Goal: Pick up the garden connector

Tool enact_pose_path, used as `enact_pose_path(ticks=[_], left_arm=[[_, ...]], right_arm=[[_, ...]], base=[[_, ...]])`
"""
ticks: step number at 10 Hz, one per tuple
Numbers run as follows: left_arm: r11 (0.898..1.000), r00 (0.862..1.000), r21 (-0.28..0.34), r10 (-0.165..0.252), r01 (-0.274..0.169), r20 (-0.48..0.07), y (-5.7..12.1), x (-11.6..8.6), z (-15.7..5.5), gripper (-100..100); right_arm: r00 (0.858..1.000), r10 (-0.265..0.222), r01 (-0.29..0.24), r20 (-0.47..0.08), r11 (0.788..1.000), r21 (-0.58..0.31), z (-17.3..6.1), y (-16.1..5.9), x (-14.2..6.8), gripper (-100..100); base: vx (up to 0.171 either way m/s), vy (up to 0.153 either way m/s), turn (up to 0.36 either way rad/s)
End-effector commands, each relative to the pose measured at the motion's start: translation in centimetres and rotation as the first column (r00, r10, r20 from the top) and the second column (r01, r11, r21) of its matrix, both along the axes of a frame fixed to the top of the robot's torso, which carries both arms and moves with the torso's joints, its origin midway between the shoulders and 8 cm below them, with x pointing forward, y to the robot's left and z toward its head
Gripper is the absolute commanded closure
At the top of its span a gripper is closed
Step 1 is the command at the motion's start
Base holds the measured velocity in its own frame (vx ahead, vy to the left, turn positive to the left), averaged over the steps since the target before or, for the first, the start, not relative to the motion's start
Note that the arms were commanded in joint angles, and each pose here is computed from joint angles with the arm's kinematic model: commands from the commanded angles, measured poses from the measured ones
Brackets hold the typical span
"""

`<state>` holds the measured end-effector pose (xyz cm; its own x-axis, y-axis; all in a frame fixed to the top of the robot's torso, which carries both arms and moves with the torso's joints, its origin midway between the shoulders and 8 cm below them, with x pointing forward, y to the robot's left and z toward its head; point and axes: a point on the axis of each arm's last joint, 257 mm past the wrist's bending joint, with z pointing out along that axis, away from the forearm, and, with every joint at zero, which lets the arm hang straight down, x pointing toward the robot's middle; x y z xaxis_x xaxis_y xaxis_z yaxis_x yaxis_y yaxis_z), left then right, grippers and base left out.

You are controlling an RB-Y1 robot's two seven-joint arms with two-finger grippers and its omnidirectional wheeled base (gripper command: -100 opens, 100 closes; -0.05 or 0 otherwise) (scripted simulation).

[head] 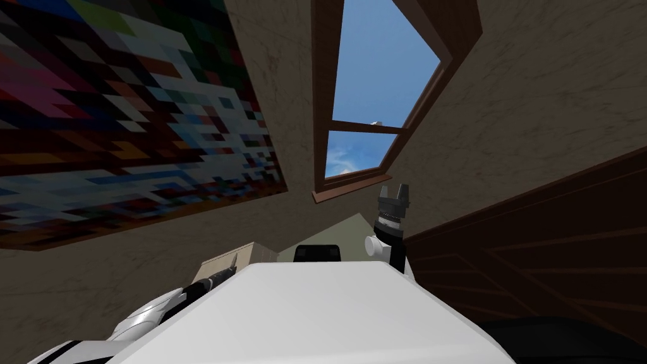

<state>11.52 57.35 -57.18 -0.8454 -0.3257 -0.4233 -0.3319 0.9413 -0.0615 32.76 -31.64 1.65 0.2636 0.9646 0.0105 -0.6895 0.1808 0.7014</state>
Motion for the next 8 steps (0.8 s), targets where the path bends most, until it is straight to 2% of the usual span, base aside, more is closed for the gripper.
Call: enact_pose_path(ticks=[1, 4, 7, 8], left_arm=[[1.0, 1.0, -0.003, 0.009, -0.009, 0.006, 0.1, -0.1, 0.2, 100], [1.0, 1.0, -0.001, 0.005, -0.005, -0.006, 0.5, -1.5, 0.5, 100], [1.0, 1.0, -0.006, 0.026, -0.026, 0.003, 0.8, -1.9, 0.8, 100], [1.0, 1.0, -0.005, 0.019, -0.019, -0.01, 1.0, -2.8, 0.9, 100]], right_arm=[[1.0, 0.0, 0.0, 0.0, 1.0, 0.0, 0.0, 0.0, 0.0, 0], [1.0, 0.0, 0.0, 0.0, 1.0, 0.0, 0.0, 0.0, 0.0, 0], [1.0, 0.0, 0.0, 0.0, 1.0, 0.0, 0.0, 0.0, 0.0, 0], [1.0, 0.0, 0.0, 0.0, 1.0, 0.0, 0.0, 0.0, 0.0, 0]], base=[[0.007, -0.013, -0.014], [0.008, -0.016, -0.031], [0.006, -0.014, -0.021], [0.01, -0.013, -0.039]])
